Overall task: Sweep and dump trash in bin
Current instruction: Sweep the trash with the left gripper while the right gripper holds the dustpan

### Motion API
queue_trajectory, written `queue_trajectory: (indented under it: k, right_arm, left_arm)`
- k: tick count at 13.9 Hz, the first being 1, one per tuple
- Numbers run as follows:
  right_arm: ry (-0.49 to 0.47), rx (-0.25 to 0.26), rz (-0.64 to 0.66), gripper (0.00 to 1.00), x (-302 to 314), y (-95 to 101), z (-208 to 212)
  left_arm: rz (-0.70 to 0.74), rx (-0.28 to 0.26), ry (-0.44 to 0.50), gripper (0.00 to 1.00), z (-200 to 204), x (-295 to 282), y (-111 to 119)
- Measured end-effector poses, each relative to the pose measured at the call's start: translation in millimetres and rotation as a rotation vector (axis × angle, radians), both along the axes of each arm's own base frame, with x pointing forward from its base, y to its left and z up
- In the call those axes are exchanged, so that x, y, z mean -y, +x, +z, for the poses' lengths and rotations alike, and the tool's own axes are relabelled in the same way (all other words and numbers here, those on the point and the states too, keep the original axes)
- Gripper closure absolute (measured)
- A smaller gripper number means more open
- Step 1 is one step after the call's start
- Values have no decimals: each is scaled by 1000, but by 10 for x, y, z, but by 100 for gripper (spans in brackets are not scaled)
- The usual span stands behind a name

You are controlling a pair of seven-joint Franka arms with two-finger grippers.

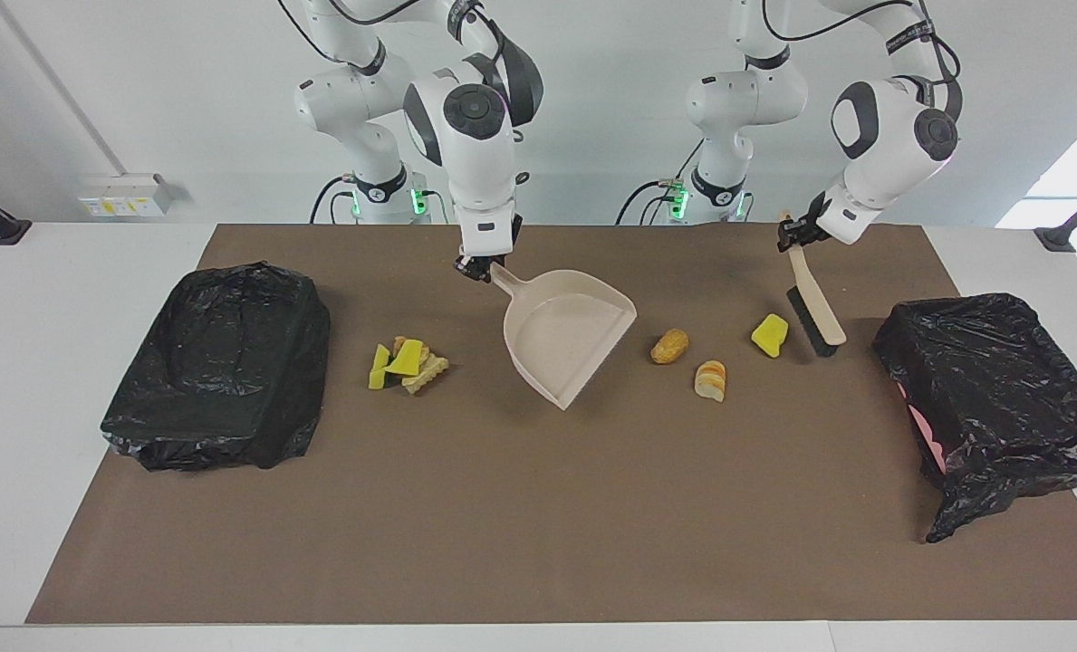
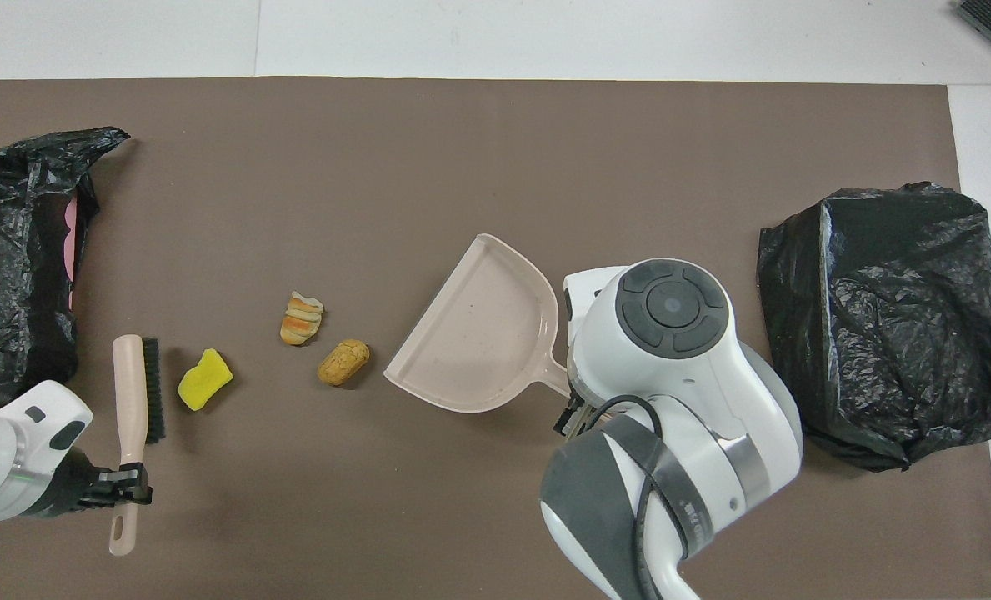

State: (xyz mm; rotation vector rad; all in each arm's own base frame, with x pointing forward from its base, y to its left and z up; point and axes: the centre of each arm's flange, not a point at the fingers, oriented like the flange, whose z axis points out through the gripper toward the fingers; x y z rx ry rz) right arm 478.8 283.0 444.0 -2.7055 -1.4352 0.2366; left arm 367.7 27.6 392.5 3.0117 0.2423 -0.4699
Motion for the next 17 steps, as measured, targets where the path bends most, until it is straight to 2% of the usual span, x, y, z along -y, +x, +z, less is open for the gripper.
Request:
queue_trajectory:
  k: [3, 7, 12, 17]
  right_arm:
    - [-6, -25, 87, 67, -189, -80, -282]
    - [-28, -52, 145, 67, -578, -248, -643]
    - [-38, -32, 116, 67, -913, -385, -888]
    - [-40, -24, 94, 67, -968, -417, -880]
  left_arm:
    - [24, -7, 56, 73, -124, 254, -56]
    - [-48, 14, 104, 73, -352, 574, 35]
    - [-201, 70, 117, 73, -471, 1082, 206]
    - [-365, 88, 82, 73, -454, 1233, 451]
